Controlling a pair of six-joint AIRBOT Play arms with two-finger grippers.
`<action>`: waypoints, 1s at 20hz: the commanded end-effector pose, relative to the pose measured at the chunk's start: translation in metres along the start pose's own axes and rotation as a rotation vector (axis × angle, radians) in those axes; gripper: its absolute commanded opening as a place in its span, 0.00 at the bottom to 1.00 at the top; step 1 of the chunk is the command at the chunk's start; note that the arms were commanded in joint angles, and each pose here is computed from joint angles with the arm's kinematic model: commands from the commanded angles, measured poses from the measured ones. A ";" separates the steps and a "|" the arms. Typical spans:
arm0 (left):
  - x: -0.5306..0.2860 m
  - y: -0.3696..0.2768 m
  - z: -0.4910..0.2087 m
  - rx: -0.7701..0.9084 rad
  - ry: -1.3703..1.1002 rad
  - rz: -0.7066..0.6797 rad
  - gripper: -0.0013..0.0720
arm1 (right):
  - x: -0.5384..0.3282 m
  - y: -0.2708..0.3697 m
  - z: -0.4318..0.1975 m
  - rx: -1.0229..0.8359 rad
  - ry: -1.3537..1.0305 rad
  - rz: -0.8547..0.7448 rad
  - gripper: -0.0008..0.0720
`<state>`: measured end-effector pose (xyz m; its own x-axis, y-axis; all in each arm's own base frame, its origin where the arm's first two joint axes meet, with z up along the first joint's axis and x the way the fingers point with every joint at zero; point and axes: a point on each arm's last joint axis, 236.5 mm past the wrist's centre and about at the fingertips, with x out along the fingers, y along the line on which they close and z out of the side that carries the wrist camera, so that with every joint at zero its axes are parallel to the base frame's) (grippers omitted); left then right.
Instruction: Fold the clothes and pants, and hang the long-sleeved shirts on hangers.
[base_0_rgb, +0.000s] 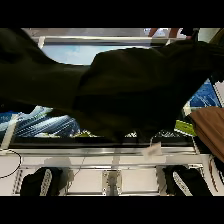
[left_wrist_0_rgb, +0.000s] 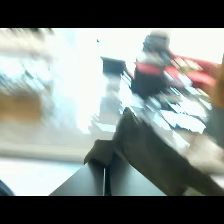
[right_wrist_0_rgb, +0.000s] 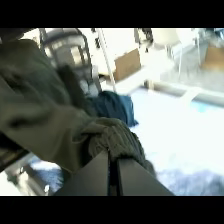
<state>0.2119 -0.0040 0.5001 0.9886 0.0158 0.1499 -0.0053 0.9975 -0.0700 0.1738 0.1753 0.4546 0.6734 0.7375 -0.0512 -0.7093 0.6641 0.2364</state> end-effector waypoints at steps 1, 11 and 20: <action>-0.003 0.026 0.011 0.039 0.028 0.119 0.03 | 0.004 -0.014 -0.030 0.086 0.166 -0.045 0.05; 0.179 0.031 -0.381 -0.200 1.150 -0.076 0.03 | 0.127 -0.228 -0.301 0.559 0.622 -0.293 0.05; 0.251 -0.025 -0.537 -0.235 1.196 -0.097 0.03 | 0.244 -0.409 -0.349 0.647 0.418 -0.526 0.05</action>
<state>0.5239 -0.0441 0.0367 0.4922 -0.2517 -0.8333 -0.0272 0.9523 -0.3038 0.5007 0.1327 0.0304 0.6107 0.4678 -0.6389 -0.0280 0.8191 0.5730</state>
